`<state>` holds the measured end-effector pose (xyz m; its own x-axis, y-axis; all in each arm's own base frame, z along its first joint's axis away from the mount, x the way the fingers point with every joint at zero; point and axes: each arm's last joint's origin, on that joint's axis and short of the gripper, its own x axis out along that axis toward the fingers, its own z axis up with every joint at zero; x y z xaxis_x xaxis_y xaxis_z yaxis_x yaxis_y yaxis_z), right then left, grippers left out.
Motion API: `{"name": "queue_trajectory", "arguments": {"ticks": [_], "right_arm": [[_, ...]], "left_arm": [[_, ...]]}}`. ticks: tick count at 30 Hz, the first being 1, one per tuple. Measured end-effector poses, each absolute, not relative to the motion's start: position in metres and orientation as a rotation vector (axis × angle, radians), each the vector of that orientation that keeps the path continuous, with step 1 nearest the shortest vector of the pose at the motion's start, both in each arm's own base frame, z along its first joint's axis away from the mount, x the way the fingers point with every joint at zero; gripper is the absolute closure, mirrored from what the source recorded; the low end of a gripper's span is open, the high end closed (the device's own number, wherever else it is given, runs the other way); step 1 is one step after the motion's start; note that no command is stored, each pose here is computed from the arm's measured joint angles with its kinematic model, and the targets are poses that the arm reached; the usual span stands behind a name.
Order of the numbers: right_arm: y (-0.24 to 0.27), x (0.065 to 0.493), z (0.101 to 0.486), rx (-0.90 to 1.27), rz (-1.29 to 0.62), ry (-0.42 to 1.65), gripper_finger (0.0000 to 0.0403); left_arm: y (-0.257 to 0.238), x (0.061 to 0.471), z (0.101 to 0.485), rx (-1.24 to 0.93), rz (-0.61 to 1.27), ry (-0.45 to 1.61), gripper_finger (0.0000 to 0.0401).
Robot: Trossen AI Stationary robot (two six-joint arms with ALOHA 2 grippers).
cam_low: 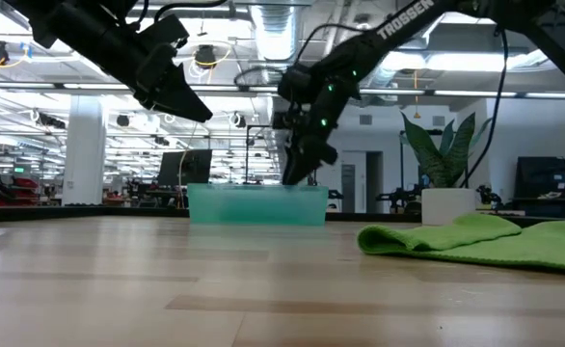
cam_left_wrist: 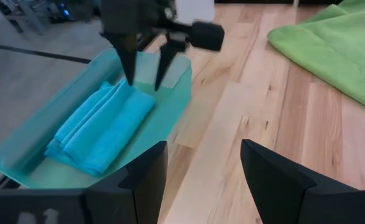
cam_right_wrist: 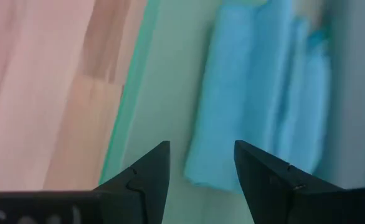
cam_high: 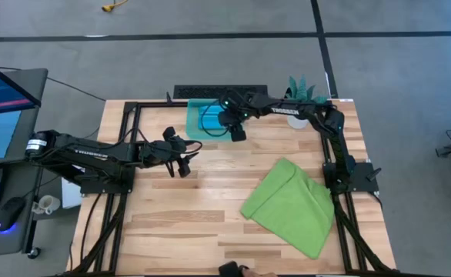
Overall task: Roll microfiber towels into tight, uniform cylinder then place into a basket
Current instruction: Put the microfiber cloth into the blue bin
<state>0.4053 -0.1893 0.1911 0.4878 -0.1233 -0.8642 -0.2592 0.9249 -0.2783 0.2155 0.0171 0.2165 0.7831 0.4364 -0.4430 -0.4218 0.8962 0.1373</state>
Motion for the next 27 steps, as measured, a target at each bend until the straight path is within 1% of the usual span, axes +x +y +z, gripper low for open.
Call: {"name": "queue_trajectory", "arguments": {"ticks": [4,8,10,12,16,18,21,27], "right_arm": [[-0.192,0.409,0.213,-0.409,0.081,1.053,0.0203],[-0.199,0.412,0.234,-0.412,0.065,1.018,0.0203],[-0.205,0.410,0.238,-0.405,0.067,1.017,0.0203],[-0.214,0.412,0.234,-0.395,0.068,1.023,0.0203],[-0.229,0.418,0.210,-0.289,0.081,1.126,0.0203],[-0.227,0.420,0.199,-0.228,0.115,1.211,0.0203],[-0.218,0.426,0.193,-0.191,0.176,1.248,0.0203],[-0.202,0.434,0.193,-0.189,0.226,1.234,0.0203]], "left_arm": [[0.018,0.215,0.217,0.039,0.492,0.484,0.0205],[0.019,0.213,0.218,0.045,0.586,0.466,0.0205],[0.019,0.211,0.221,0.046,0.617,0.449,0.0205],[0.018,0.209,0.224,0.045,0.617,0.436,0.0205],[0.014,0.207,0.227,0.034,0.600,0.417,0.0205],[0.012,0.206,0.228,0.035,0.590,0.416,0.0205],[0.010,0.206,0.226,0.052,0.588,0.439,0.0205],[0.010,0.204,0.223,0.066,0.595,0.471,0.0205]]}}
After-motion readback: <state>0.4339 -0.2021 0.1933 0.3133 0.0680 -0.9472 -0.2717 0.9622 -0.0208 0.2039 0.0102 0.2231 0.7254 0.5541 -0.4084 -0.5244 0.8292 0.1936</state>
